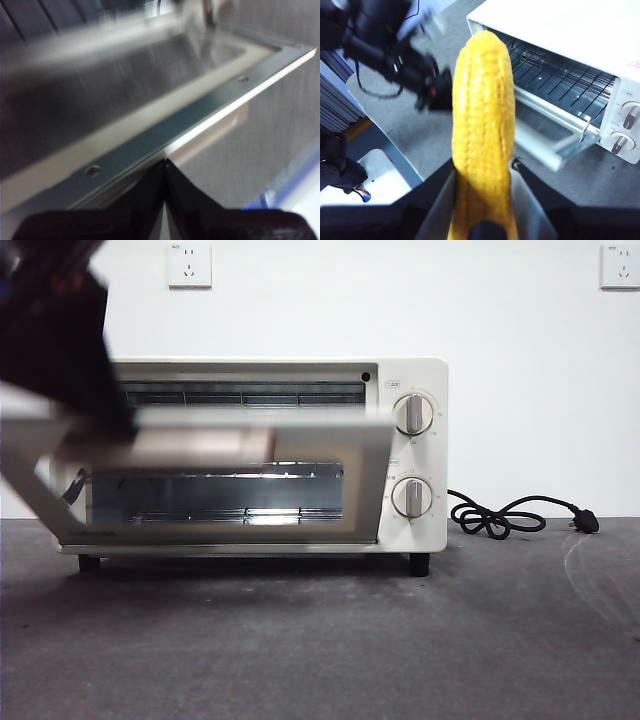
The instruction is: Take the corn from the table,put the corn in the oven
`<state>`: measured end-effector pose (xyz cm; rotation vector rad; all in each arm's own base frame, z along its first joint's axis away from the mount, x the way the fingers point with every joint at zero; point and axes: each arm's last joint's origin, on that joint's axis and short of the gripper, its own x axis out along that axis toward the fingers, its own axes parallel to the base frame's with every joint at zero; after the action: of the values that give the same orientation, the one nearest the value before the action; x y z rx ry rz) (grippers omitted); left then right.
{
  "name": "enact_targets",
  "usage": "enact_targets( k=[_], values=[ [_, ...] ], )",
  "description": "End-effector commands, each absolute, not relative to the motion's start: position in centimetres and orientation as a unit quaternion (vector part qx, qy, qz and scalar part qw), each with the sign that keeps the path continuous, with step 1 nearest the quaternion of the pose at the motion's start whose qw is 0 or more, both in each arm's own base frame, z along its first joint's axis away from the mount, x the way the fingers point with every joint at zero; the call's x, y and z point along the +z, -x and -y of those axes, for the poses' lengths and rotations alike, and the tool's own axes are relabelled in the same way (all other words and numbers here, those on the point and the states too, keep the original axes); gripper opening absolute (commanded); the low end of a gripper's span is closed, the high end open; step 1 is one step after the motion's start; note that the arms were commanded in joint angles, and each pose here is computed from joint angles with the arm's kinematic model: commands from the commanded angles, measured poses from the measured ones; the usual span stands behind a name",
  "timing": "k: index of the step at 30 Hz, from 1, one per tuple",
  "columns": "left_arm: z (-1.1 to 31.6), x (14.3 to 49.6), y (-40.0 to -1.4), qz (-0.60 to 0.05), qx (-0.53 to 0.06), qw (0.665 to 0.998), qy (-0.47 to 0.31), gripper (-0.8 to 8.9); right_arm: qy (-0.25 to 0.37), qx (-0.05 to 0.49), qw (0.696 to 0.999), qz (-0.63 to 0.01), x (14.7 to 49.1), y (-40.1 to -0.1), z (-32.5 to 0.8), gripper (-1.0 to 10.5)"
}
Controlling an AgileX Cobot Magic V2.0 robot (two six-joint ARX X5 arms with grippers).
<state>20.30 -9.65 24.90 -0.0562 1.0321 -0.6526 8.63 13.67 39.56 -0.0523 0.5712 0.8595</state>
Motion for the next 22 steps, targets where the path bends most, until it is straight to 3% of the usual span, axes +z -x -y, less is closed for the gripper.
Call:
enact_targets(
  k=[1, 13, 19, 22],
  values=[
    [10.2, 23.8, -20.2, -0.501, -0.309, 0.808, 0.009, -0.05, 0.021, 0.411, 0.869, -0.274, 39.7, -8.6, -13.6, -0.1],
    [12.9, 24.6, -16.0, -0.524, -0.380, 0.761, -0.042, -0.05, 0.024, 0.421, 0.861, -0.285, 39.5, -8.5, -13.6, -0.1],
    [12.4, 27.5, -13.6, -0.451, -0.416, 0.789, -0.030, -0.05, 0.032, 0.436, 0.858, -0.269, 39.5, -8.9, -14.5, -0.1],
    [11.3, 29.3, -12.4, -0.395, -0.400, 0.827, -0.015, -0.05, 0.039, 0.451, 0.856, -0.251, 39.6, -9.4, -15.4, -0.1]
  ],
)
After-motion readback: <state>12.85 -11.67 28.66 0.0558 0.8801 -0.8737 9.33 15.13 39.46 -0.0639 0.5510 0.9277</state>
